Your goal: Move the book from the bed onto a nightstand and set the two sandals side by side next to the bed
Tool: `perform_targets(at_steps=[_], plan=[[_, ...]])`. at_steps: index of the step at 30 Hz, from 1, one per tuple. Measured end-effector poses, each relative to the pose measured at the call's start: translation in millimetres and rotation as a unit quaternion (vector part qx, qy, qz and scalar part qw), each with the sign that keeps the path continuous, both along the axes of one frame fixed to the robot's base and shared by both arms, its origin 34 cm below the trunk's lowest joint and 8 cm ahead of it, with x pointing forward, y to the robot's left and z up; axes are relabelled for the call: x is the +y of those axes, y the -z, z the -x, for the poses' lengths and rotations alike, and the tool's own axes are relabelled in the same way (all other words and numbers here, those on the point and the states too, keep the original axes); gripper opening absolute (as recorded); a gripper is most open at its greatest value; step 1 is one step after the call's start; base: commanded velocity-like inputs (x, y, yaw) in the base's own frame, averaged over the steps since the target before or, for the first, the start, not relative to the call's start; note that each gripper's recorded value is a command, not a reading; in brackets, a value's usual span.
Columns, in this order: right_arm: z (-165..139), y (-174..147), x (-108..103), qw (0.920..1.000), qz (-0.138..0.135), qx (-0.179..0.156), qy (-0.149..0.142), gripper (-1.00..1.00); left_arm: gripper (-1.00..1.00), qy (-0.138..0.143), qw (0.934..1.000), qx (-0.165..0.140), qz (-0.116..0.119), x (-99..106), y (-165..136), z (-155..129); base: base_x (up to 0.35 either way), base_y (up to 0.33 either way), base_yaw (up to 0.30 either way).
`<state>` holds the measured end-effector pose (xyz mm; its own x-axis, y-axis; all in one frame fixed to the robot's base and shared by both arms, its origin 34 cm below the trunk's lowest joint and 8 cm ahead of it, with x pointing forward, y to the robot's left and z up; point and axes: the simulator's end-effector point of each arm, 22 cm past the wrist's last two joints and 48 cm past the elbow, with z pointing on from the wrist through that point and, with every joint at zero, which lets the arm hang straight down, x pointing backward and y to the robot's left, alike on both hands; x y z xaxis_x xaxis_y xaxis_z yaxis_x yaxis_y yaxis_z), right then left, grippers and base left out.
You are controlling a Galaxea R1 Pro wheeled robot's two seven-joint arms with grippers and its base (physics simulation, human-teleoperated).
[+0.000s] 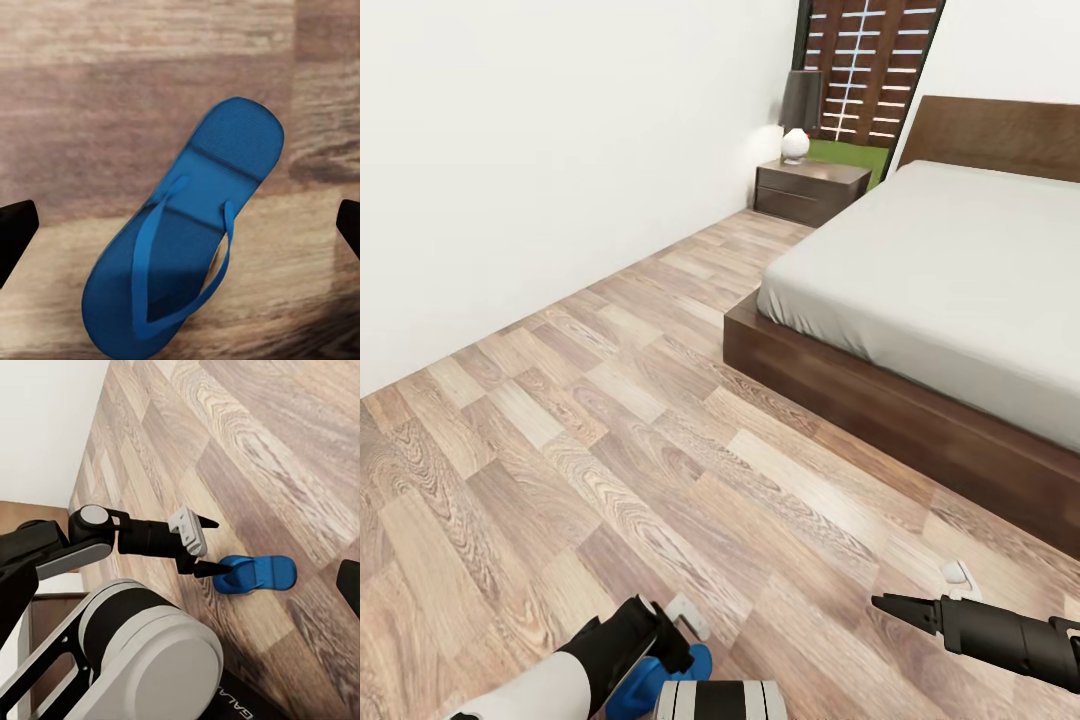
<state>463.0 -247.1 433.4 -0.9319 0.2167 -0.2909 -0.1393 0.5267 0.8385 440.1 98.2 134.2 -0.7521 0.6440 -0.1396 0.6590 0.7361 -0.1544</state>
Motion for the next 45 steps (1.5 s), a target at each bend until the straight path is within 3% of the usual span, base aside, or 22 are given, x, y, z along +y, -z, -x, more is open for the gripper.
perform_targets(at_steps=[45], plan=[[1.4, 8.3, 0.0, 0.9999, 0.0, 0.01, 0.0, 1.0, 1.0, 0.001, 0.9998, 0.0, -0.02, 10.7, 11.5, 6.0, 0.0, 0.0, 0.0]])
